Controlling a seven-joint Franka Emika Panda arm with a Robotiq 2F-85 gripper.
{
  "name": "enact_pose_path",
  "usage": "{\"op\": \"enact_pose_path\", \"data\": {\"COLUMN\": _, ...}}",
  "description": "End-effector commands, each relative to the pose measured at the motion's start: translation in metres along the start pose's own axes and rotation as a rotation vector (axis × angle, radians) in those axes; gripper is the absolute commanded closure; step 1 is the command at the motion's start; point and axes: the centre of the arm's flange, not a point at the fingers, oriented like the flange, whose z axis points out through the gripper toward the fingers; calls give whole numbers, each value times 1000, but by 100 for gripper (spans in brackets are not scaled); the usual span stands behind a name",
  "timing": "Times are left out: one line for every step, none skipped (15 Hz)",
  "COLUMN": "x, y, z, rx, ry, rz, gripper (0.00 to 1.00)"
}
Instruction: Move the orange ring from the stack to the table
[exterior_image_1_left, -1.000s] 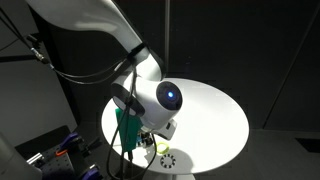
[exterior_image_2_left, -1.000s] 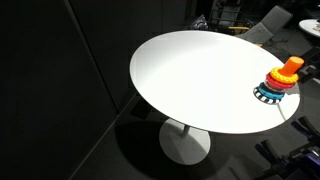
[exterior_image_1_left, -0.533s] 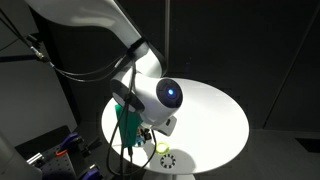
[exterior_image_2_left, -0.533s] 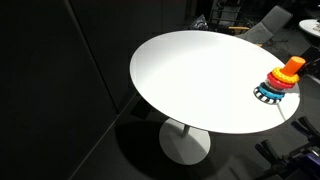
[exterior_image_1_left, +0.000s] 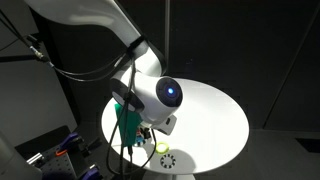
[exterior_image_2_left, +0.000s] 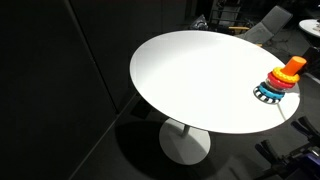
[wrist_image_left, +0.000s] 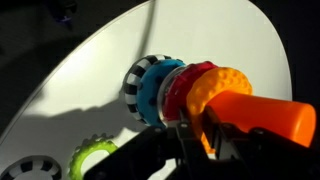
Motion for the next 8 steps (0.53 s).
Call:
{"op": "enact_pose_path", "data": {"x": -4, "y": -4, "z": -1, "rx": -21, "ry": 15, "rz": -9, "gripper": 93}}
{"op": "enact_pose_path", "data": {"x": -5, "y": -7, "z": -2, "rx": -25, "ry": 15, "rz": -12, "gripper": 93}}
{"op": "enact_pose_path", "data": {"x": -6, "y": -12, "z": -5, "rx": -32, "ry": 15, "rz": -15, "gripper": 93}}
{"op": "enact_pose_path", "data": {"x": -7, "y": -15, "z": -7, "rx": -37, "ry": 14, "rz": -19, "gripper": 93}}
{"op": "enact_pose_path", "data": {"x": -8, "y": -19, "z": -9, "rx": -46, "ry": 21, "rz": -26, "gripper": 93}}
{"op": "enact_pose_path", "data": {"x": -9, "y": -24, "z": -11, "rx": -55, "ry": 23, "rz": -33, "gripper": 93}}
{"op": "enact_pose_path", "data": {"x": -11, "y": -29, "z": -14, "rx": -65, "ry": 27, "rz": -41, "gripper": 93}}
{"op": "enact_pose_path", "data": {"x": -12, "y": -34, "z": -16, "rx": -75, "ry": 31, "rz": -51, "gripper": 93}}
